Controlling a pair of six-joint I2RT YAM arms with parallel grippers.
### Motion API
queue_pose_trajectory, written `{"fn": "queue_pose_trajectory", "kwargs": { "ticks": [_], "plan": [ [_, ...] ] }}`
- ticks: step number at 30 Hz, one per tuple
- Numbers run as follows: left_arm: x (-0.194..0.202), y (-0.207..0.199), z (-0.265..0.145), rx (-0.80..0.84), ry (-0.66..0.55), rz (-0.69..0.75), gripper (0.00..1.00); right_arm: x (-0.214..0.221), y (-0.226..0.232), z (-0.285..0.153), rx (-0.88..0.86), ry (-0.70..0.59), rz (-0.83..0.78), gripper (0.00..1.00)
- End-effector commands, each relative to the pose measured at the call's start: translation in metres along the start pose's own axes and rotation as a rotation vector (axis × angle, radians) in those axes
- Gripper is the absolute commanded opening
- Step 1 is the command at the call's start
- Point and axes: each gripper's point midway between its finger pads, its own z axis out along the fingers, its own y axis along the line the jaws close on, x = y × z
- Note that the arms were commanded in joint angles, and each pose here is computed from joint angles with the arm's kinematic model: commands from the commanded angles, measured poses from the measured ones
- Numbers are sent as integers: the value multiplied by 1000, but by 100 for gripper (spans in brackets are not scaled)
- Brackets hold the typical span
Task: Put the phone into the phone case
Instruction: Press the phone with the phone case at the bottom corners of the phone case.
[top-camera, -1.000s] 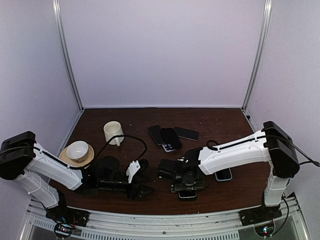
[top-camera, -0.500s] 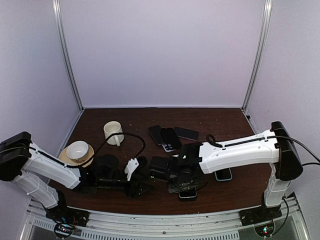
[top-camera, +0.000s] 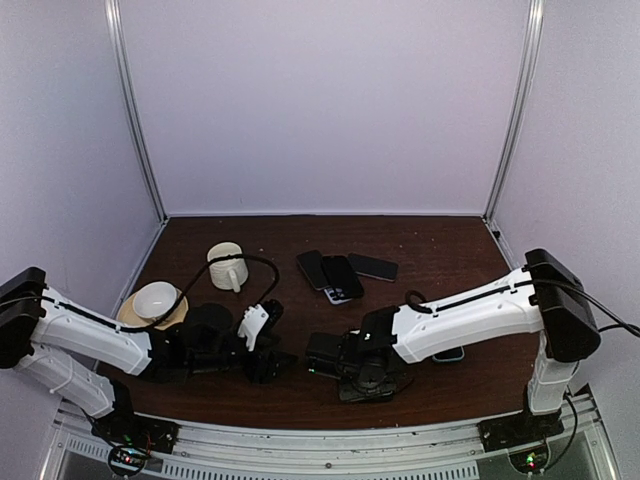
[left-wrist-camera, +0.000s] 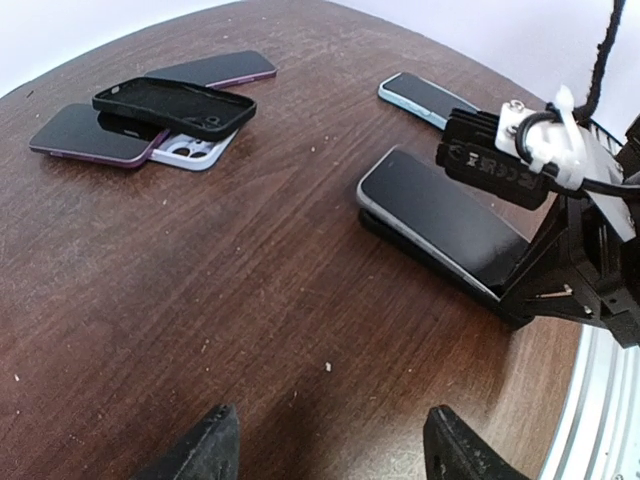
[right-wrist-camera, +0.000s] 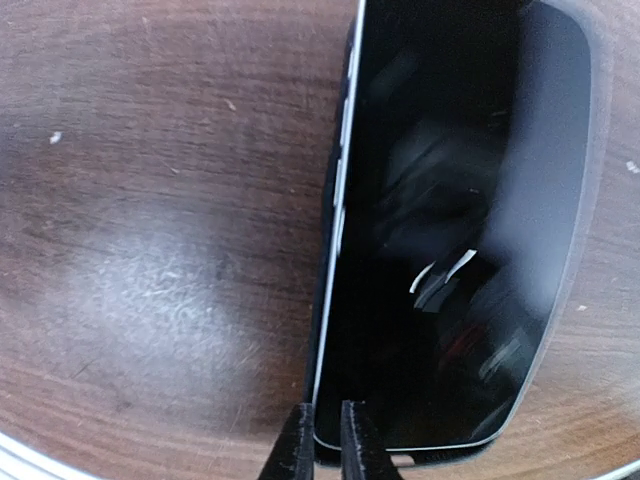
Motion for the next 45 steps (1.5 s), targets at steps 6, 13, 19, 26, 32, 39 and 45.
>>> {"fn": "queue_pose_trajectory", "kwargs": {
  "ticks": [6,13,19,26,32,39,45],
  "plan": [
    [-17,9,-1,-57,-27,-2,67,35,-18,35,14,78,66,2],
    [-15,9,2,-57,-13,-1,67,21,-13,11,2,52,23,3],
    [-15,4,8,-33,1,-2,66,-16,-27,-44,0,-64,0,12],
    [-17,0,12,-15,24,2,66,-15,-64,-27,-11,-37,67,25],
    [-23,-2,14,-11,29,8,67,-4,-62,1,-95,-4,122,26],
    [-17,-2,20,-9,50,6,67,30,-78,34,-12,82,127,23],
    [-18,-2,19,-12,44,9,67,26,-89,17,120,83,33,24]
  ]
}}
